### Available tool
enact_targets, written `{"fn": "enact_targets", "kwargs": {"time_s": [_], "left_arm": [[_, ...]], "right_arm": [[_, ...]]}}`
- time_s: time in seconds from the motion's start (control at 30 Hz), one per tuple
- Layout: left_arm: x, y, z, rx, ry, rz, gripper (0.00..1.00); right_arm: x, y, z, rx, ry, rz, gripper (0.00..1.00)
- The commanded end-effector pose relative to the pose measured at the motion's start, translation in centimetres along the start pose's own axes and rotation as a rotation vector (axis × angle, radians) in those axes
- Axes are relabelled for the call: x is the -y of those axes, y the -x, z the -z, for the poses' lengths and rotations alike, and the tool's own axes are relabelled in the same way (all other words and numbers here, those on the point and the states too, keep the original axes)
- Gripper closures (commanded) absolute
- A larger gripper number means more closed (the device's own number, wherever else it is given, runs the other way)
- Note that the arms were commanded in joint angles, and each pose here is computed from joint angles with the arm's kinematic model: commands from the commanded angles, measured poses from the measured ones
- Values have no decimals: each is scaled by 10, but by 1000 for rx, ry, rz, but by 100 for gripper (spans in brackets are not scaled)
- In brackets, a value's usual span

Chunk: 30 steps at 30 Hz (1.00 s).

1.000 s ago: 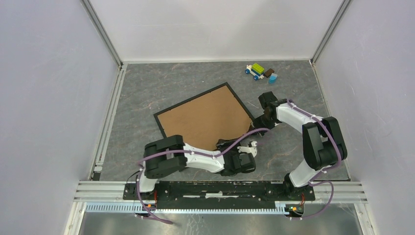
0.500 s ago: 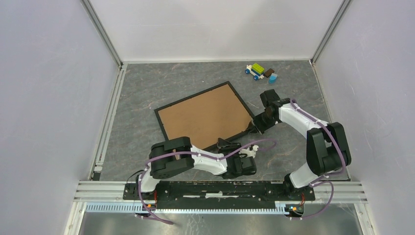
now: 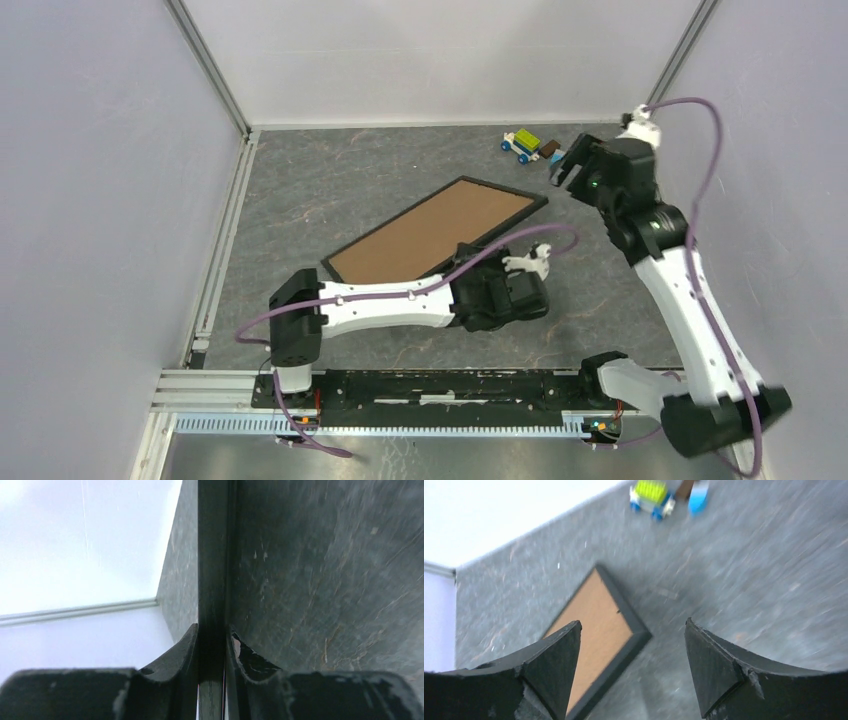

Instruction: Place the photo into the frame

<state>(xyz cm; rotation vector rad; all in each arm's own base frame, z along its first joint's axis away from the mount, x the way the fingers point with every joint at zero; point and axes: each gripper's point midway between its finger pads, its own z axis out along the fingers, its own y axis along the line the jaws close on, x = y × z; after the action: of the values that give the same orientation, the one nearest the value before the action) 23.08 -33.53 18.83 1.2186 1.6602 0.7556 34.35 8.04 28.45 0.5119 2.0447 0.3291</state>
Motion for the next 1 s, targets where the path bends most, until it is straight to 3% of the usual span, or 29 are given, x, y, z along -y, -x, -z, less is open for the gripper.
{"fn": "enact_targets", "kwargs": {"time_s": [0.0, 0.23, 0.4, 0.5, 0.57, 0.67, 0.77, 0.97], "left_arm": [[-93, 23, 48, 58, -2, 185, 98], [-128, 52, 62, 101, -195, 344, 98], [-143, 48, 49, 81, -371, 567, 98], [-143, 47, 42, 94, -559, 711, 98], [-147, 45, 38, 116, -630, 724, 98], [-161, 29, 26, 85, -666, 785, 98], [-179, 9, 11, 63, -716, 942, 98], [-201, -59, -33, -51, -648, 1160, 98]], "right_arm": [[30, 86, 63, 349, -133, 227, 19], [55, 108, 111, 482, -228, 210, 17], [65, 102, 115, 489, -248, 215, 16], [67, 97, 112, 475, -253, 218, 16], [67, 95, 110, 467, -248, 220, 16], [66, 91, 107, 457, -238, 214, 16], [64, 87, 101, 442, -226, 213, 16], [62, 80, 92, 407, -217, 224, 16]]}}
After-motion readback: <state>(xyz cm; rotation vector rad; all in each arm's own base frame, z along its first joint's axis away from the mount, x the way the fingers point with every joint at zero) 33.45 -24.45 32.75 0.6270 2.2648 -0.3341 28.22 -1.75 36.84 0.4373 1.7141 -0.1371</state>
